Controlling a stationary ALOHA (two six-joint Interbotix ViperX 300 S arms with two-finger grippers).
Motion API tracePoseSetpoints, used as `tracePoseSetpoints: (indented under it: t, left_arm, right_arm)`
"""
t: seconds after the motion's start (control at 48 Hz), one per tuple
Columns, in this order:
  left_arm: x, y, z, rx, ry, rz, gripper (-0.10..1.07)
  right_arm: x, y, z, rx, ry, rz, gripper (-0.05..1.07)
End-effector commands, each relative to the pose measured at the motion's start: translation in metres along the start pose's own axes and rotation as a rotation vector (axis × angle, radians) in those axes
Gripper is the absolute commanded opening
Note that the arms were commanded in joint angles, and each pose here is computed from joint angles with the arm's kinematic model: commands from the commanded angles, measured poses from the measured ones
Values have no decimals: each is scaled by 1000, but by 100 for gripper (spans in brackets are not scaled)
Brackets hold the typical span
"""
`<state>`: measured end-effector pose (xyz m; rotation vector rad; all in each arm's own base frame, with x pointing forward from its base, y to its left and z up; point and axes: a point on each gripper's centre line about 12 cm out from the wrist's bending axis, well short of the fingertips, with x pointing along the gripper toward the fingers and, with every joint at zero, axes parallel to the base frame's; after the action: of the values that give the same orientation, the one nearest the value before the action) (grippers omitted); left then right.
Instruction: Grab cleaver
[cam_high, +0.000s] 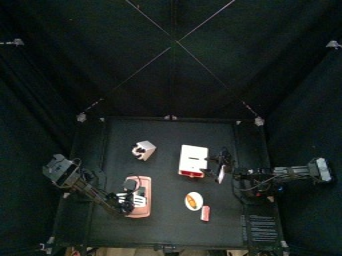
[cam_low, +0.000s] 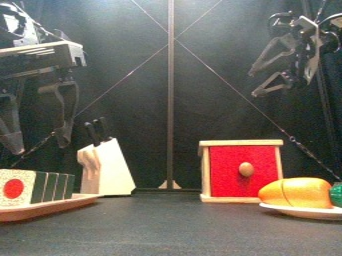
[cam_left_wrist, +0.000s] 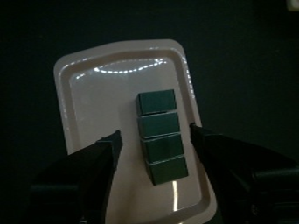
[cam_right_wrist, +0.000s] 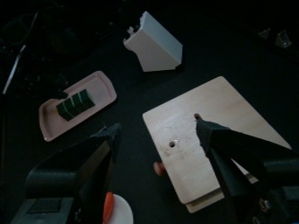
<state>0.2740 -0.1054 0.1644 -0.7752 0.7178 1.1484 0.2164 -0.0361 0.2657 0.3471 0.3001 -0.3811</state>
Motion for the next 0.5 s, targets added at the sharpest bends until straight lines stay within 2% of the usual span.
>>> tracePoseSetpoints:
  t: [0.0, 0.271, 0.354, 0.479]
  left_arm:
    - [-15, 3, 16, 1, -12, -46, 95]
    - [-42, 22, 54, 119, -23, -97, 95]
    - [-49, 27, 74, 128, -55, -109, 95]
    - [-58, 36, 95, 118, -83, -141, 95]
  right_arm:
    - [0, 1, 3, -3, -7, 4, 99]
    - [1, -1, 3, -3, -8, -5, 99]
    - [1, -1, 3, -1, -7, -5, 99]
    - [1, -1, 2, -5, -5, -7, 99]
